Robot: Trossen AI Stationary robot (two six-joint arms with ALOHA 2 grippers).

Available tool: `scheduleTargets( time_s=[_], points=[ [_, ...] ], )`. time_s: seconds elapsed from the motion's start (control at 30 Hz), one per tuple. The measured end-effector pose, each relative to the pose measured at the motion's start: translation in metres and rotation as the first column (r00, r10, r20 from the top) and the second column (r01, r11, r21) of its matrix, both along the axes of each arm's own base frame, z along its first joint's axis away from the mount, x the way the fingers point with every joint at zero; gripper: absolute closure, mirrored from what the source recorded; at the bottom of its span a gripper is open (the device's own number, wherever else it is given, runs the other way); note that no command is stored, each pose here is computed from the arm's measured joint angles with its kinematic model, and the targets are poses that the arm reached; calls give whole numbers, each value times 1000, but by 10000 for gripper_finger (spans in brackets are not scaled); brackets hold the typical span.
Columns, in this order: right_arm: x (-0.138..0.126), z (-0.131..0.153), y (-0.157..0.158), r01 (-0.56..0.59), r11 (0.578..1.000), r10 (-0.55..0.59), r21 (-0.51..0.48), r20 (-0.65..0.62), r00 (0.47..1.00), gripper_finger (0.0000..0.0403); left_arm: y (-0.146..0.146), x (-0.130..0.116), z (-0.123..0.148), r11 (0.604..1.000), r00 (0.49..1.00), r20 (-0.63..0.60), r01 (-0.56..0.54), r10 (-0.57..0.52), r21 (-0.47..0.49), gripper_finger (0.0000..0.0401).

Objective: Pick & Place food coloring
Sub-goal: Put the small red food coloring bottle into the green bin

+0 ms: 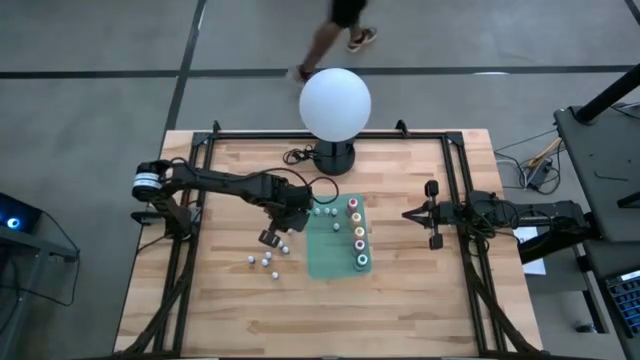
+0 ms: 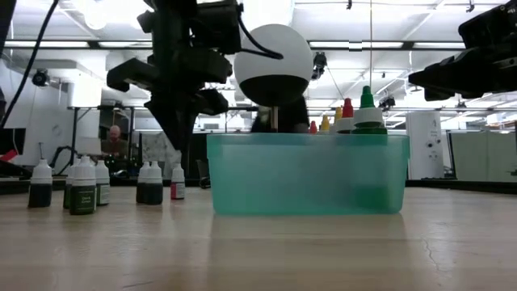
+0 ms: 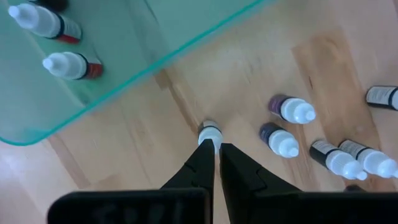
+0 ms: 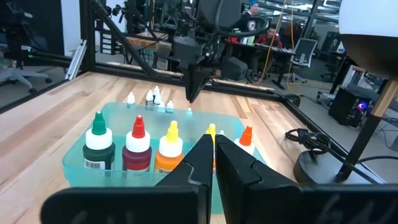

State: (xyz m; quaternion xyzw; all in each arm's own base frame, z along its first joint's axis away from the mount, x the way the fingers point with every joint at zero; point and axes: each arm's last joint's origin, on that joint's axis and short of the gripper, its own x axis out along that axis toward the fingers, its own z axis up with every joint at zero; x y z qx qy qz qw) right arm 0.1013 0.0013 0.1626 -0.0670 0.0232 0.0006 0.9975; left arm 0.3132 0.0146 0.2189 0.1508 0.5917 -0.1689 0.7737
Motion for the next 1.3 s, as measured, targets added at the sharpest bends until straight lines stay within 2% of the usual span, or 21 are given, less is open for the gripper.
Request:
scheduleTargets(
  time_s=[0.17,0.37,0.47,0.9,1.03,1.3],
  points=[
    [0,0,0,0,1000,0,0,0,1000,394,2,2,-4,1000,1000,-2,-12,12,-2,401],
    [0,0,0,0,1000,0,1,0,1000,394,6,3,-7,997,997,5,-75,75,-12,396],
    [0,0,0,0,1000,0,1,0,1000,394,7,2,-8,996,996,1,-84,84,-13,377],
    [0,0,0,0,1000,0,1,0,1000,394,8,2,-9,995,995,3,-101,101,-7,245],
    [0,0,0,0,1000,0,1,-1,1000,394,8,1,-11,994,994,-2,-110,110,-9,227],
    [0,0,0,1,1000,-1,1,0,1000,394,8,1,-12,994,994,-2,-113,113,-9,224]
  ],
)
